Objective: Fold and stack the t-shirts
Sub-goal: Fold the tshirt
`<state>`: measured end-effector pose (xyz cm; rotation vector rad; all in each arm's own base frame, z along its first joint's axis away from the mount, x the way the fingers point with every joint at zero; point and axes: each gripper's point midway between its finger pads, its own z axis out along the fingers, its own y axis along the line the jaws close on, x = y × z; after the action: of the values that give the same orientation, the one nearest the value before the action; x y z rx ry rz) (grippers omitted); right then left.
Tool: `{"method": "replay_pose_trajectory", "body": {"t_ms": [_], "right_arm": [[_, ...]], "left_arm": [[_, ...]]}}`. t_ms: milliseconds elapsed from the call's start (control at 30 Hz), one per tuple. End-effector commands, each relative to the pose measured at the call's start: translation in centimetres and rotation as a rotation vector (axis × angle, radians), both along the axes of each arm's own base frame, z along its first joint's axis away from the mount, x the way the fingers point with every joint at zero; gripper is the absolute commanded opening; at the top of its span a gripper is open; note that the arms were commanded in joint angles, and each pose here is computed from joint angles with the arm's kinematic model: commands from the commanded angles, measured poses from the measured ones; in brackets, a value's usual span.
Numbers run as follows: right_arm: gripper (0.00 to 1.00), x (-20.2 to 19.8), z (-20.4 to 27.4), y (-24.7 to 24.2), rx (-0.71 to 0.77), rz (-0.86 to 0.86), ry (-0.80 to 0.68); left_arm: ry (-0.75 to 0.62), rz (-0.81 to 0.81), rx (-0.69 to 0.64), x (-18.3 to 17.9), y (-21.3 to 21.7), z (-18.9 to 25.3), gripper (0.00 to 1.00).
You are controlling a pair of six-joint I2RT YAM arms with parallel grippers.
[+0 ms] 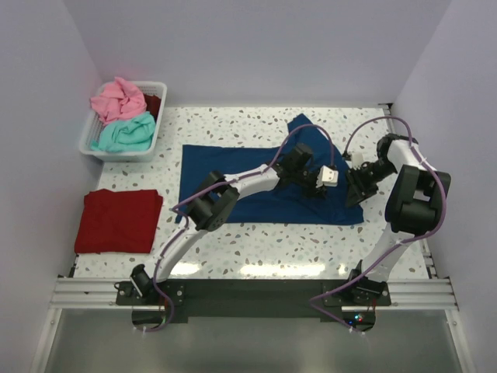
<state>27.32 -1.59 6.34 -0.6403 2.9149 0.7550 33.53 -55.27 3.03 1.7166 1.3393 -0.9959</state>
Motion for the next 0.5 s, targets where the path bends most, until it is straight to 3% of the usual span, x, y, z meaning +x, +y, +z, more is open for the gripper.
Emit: {"method": "replay_pose_trajectory", "body": {"t_ms": [0,233,467], "right_arm": [[0.44,0.7,1.0,0.3,0.029,0.008,-0.026],[0.44,0.7,1.0,0.4,0.036,0.012,-0.029],[0.46,1.8,1.0,0.4,0.05,0.005,-0.05]], "left_arm": [[0.0,0.025,-0.026,1.0,-0.3,1.6,0.24],[-0.021,0.038,-0.138,1.1,0.1,5.1,0.0],[-0.061,0.028,-0.245,0.1,1.0,9.7,0.0]]}}
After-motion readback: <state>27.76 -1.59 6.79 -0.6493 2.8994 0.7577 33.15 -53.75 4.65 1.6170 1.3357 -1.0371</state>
